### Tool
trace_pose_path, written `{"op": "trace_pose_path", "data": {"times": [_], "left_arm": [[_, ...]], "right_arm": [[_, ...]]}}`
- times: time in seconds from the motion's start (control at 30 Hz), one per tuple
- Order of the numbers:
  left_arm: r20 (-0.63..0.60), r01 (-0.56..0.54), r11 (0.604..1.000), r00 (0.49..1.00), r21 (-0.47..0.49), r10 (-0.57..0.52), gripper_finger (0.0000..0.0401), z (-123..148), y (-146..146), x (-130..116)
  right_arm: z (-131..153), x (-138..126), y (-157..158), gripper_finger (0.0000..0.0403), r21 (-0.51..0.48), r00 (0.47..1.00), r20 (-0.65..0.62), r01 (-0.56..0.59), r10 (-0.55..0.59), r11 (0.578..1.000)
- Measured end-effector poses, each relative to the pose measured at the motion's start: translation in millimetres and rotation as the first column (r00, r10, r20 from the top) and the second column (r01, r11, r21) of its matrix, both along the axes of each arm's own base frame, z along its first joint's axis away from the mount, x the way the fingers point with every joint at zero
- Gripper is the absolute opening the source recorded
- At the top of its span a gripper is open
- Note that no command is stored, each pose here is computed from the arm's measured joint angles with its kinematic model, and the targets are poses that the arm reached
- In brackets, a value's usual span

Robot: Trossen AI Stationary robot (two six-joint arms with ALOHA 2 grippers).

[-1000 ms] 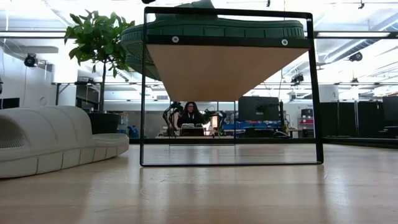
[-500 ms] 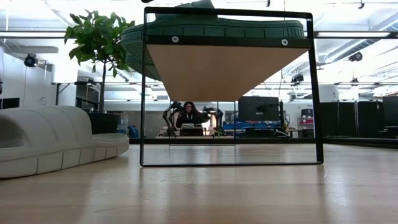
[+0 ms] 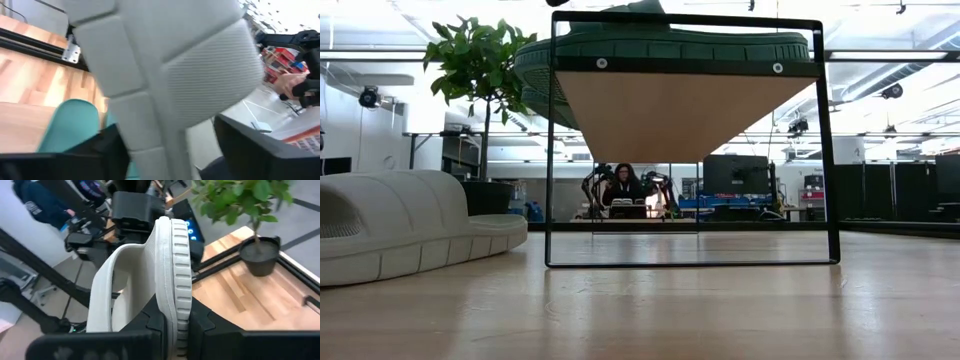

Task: Pick and place slides into the shelf
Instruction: Put the left gray slipper on the shelf

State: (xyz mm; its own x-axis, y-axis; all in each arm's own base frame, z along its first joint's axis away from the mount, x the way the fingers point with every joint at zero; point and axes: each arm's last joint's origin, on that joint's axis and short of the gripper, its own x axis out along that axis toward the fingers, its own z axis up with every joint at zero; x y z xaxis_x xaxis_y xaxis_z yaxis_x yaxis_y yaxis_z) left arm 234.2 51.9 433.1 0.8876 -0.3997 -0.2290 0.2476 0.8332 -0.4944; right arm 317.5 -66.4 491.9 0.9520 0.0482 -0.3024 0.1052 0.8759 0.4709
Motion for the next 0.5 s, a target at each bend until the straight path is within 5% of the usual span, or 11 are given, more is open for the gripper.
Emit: {"op": "trace_pose_path", "data": {"times": [0.17,0.37,0.5], "left_arm": [[0.023,-0.057,0.998,0.998,0.023,0.057,0.0312,5.1,2.5,-4.1],[0.060,-0.138,0.989,0.989,0.046,0.135,0.0320,13.8,6.1,-19.1],[0.157,-0.263,0.954,0.958,0.147,0.240,0.0321,27.7,3.7,-42.4]], "right_arm": [[3.6,-9.6,-4.6,0.0024,0.005,0.998,-0.010,0.067,-0.067,0.998],[10.8,-33.5,-9.4,0.0024,-0.015,0.974,-0.043,0.222,-0.223,0.975],[17.0,-51.4,-8.1,0.0024,-0.034,0.938,-0.046,0.342,-0.344,0.939]]}}
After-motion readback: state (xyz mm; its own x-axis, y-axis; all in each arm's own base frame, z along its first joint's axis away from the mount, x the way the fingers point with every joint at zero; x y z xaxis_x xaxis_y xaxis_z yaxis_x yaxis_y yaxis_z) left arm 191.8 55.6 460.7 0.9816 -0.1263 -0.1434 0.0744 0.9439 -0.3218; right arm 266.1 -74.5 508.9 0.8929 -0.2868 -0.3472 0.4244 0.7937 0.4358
